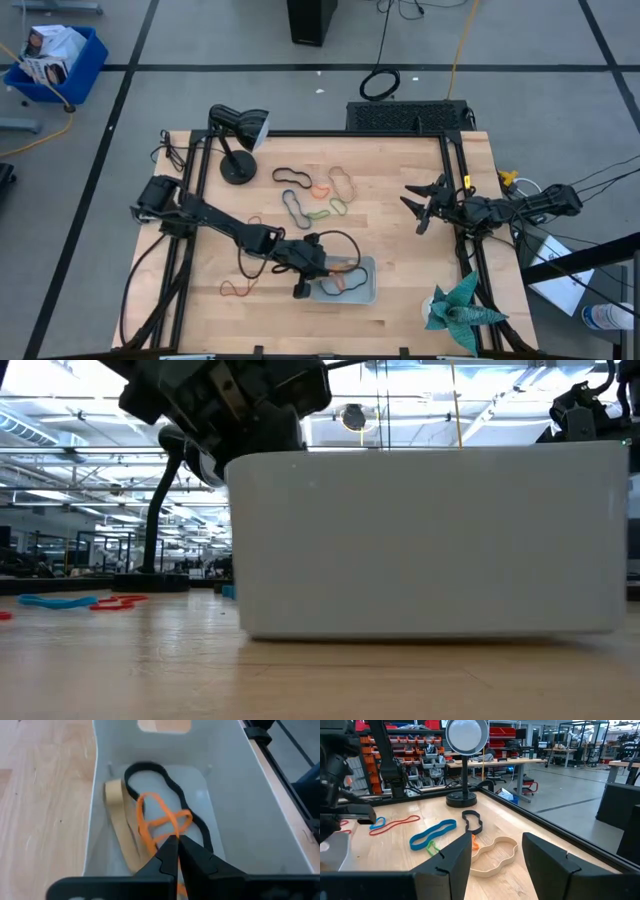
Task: Pick and place rubber bands into bin
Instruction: Put the bottom orange rubber band into the gray bin, then put the bottom red rubber band into the gray bin
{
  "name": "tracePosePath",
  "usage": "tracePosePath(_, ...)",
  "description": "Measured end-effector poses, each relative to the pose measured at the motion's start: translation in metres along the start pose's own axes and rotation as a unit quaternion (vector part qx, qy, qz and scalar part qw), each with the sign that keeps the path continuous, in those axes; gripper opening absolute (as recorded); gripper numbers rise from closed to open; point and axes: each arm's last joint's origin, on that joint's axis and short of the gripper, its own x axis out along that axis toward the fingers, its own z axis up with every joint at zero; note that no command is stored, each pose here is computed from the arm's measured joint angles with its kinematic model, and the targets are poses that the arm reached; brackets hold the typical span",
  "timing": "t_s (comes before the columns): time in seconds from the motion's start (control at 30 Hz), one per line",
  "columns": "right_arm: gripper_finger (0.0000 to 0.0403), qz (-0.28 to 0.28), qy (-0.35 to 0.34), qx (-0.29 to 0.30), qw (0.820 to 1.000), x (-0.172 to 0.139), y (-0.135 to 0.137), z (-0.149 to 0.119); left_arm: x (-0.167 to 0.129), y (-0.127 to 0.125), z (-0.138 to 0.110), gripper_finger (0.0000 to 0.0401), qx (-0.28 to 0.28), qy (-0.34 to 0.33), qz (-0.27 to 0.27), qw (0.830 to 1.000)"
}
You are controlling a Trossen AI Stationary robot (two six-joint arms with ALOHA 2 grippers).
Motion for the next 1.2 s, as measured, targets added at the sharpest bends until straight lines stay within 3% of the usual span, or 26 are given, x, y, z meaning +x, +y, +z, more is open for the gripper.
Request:
tracePosePath(0.4,0.0169,-0.001,0.005,-0.004,1.0,0.001,0.0,-0.001,-0.009,-0.001,0.007,0.0008,-0.005,-0.012,-0.001,1.0)
tracePosePath(0.83,0.0169,-0.001,0.006,-0.005,1.0,0.001,0.001,-0.001,-0.015,-0.001,0.012,0.0086,0.011,-0.023,-0.004,1.0)
tracePosePath(1.07,0.0169,-0.001,0.006,-0.005,1.0,0.001,0.001,-0.001,-0.016,-0.001,0.011,0.0148,0.001,-0.015,-0.009,1.0)
tracePosePath(1.2,0.0169,-0.001,0.006,-0.005,1.0,0.001,0.0,-0.001,-0.034,-0.004,0.015,0.0172,0.012,0.01,-0.016,1.0)
